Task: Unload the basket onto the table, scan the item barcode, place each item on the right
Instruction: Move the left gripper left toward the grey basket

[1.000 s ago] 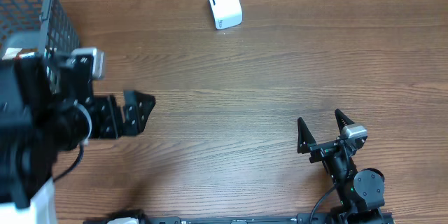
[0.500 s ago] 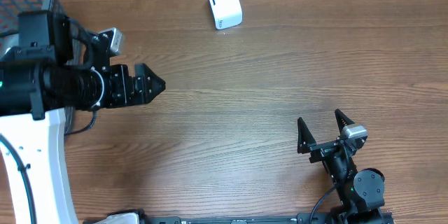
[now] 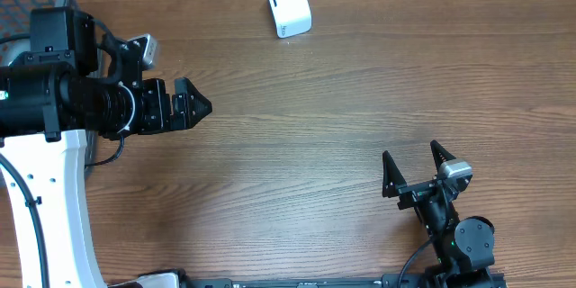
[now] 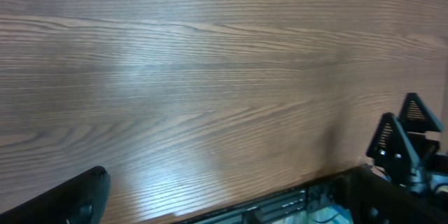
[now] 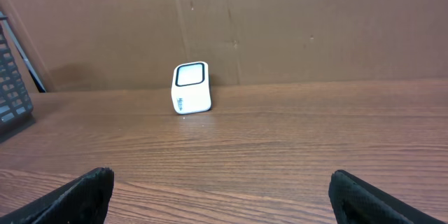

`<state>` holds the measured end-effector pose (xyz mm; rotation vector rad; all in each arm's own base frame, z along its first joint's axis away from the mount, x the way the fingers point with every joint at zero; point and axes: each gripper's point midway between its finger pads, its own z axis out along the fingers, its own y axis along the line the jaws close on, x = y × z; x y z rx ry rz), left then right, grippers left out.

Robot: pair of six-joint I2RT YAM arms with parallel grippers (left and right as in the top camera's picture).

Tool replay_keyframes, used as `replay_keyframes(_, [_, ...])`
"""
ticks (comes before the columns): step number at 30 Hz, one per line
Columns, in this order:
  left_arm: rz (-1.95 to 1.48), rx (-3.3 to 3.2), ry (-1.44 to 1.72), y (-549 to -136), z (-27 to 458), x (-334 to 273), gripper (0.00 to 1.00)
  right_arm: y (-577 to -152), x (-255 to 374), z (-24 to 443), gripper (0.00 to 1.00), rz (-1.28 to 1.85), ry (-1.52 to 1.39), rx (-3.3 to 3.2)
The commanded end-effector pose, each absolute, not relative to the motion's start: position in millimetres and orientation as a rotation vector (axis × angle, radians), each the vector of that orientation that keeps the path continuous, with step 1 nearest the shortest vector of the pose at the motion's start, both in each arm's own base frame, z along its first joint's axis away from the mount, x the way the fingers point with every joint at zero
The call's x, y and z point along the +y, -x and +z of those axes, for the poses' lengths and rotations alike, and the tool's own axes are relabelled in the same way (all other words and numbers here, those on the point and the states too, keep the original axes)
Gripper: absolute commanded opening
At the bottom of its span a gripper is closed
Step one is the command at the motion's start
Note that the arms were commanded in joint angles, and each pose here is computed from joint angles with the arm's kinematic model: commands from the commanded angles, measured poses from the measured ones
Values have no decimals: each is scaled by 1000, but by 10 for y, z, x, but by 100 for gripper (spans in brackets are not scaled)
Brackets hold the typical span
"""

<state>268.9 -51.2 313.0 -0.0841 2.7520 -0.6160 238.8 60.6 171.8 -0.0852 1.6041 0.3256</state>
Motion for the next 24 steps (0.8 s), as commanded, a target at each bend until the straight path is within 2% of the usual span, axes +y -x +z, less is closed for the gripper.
replay_keyframes(1, [-536, 2740, 61, -2731, 3146, -434, 100, -2391, 598, 1702, 100, 324, 82, 1600])
replay_keyframes(12, [-485, 2669, 44, -2907, 3200, -379, 100, -2391, 598, 1701, 100, 324, 82, 1600])
replay_keyframes(18, [-162, 2594, 100, -3158, 3237, 31, 100, -2391, 598, 1702, 100, 324, 82, 1600])
replay_keyframes(24, [-37, 2441, 143, -3456, 3450, 277, 100, -2391, 598, 1702, 100, 324, 82, 1600])
